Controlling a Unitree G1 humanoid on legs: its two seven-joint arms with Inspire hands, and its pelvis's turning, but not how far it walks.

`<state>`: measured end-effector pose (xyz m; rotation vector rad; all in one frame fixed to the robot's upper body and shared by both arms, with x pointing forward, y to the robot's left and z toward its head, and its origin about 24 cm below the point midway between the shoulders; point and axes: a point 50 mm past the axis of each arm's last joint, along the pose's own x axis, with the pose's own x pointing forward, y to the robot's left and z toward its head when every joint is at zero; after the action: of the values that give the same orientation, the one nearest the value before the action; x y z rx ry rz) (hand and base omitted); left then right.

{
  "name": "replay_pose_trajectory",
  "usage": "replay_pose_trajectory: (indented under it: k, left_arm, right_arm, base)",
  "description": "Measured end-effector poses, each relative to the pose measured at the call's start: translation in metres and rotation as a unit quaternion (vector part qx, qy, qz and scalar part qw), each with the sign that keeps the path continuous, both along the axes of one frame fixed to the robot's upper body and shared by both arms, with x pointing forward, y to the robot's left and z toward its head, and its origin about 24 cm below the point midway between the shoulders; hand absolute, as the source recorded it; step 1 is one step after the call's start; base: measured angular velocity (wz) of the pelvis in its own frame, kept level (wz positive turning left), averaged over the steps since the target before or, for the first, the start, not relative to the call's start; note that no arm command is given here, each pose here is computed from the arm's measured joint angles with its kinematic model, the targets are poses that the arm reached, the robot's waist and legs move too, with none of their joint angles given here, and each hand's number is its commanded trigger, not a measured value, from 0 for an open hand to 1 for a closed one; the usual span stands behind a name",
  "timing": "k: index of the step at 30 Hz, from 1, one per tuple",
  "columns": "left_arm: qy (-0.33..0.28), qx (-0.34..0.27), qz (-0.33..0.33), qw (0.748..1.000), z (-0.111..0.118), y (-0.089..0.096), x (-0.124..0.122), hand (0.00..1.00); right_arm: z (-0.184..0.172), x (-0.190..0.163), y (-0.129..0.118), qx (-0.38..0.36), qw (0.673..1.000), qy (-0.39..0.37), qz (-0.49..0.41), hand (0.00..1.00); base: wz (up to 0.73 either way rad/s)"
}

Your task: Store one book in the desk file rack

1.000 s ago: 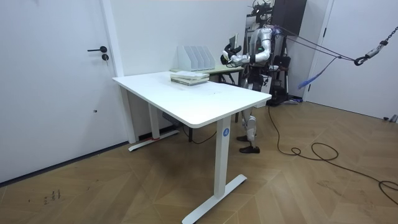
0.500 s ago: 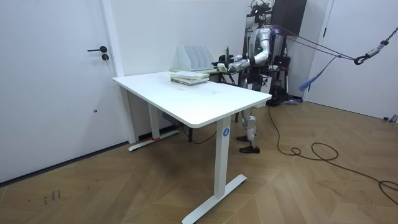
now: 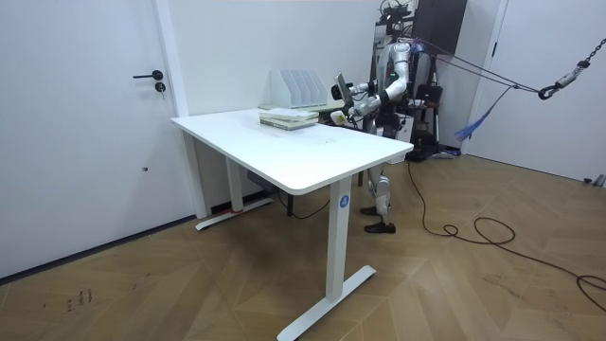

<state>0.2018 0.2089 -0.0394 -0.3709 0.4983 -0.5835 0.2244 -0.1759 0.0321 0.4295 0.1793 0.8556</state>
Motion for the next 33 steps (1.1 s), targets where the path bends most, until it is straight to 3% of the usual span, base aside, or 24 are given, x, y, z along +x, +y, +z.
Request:
replay_pose_trajectory:
  k: [5,15,21,28,33]
  left_arm:
    - [0.062,0.061,-0.002,0.996,-0.027,0.006,-0.024,0.00]
    - [0.114,0.082,0.023,0.990,-0.047,0.011,-0.045,0.00]
    - [0.184,0.132,0.051,0.973,-0.074,0.019,-0.070,0.00]
    - [0.249,0.176,0.098,0.947,-0.099,0.017,-0.107,0.00]
    - [0.298,0.201,0.141,0.922,-0.111,0.025,-0.131,0.00]
  right_arm:
    - [0.004,0.006,0.000,-0.005,1.000,-0.007,-0.012,1.00]
    - [0.018,0.018,-0.004,-0.011,0.999,-0.033,-0.040,1.00]
    - [0.041,0.032,-0.027,-0.037,0.987,-0.072,-0.141,1.00]
    - [0.075,0.049,-0.043,-0.133,0.942,-0.151,-0.270,1.00]
    - [0.107,0.058,-0.054,-0.183,0.879,-0.217,-0.383,1.00]
  base:
    - [0.01]
    - [0.00]
    - [0.00]
    - [-0.04]
    - [-0.06]
